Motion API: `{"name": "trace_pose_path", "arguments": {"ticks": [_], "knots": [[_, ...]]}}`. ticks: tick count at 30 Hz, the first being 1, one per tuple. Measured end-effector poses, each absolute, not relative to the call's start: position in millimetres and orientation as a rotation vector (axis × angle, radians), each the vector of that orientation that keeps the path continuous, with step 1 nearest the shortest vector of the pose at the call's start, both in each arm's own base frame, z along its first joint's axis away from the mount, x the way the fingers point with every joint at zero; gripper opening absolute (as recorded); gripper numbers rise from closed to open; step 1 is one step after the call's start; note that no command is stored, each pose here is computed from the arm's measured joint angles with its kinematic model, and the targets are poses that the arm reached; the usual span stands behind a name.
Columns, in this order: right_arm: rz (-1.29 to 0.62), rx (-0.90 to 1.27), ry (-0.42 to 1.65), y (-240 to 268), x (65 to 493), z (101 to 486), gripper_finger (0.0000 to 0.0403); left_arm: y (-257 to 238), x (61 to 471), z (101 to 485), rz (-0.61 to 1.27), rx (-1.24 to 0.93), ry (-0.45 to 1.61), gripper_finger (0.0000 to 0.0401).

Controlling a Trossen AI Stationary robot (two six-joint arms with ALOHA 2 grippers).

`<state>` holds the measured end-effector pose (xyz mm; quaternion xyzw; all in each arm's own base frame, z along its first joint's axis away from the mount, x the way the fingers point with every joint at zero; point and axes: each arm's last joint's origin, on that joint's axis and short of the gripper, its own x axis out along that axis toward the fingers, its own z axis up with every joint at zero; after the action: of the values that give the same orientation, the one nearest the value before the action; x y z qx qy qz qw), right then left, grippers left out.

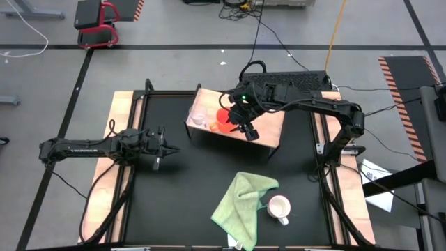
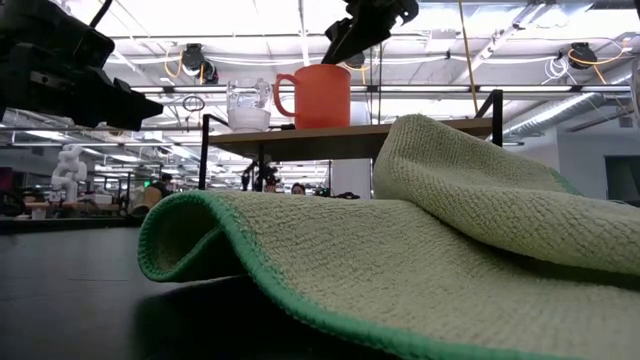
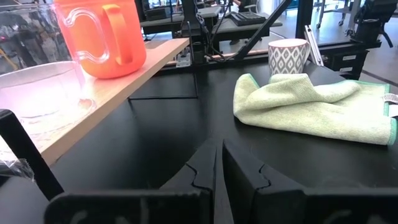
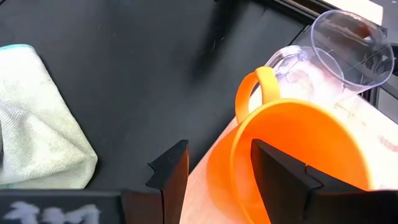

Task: Stack small to large cups/mugs on shelf
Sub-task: Adjust the orange mug to the middle bottom part of the shelf

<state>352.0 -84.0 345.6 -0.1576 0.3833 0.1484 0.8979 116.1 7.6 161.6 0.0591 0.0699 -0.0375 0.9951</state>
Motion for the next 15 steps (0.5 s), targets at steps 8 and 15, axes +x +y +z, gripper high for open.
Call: {"name": "trace_pose_path", "arguments": {"ticks": [8, 15], "knots": [[0.306, -0.325, 0.795, -84.3, 352.2, 344.1, 0.0164, 7.6, 116.1, 161.6, -0.074, 0.105, 0.14, 0.0031], [0.305, -0.323, 0.795, -84.3, 352.3, 344.1, 0.0164, 7.6, 116.1, 161.6, -0.074, 0.104, 0.14, 0.0031]]}}
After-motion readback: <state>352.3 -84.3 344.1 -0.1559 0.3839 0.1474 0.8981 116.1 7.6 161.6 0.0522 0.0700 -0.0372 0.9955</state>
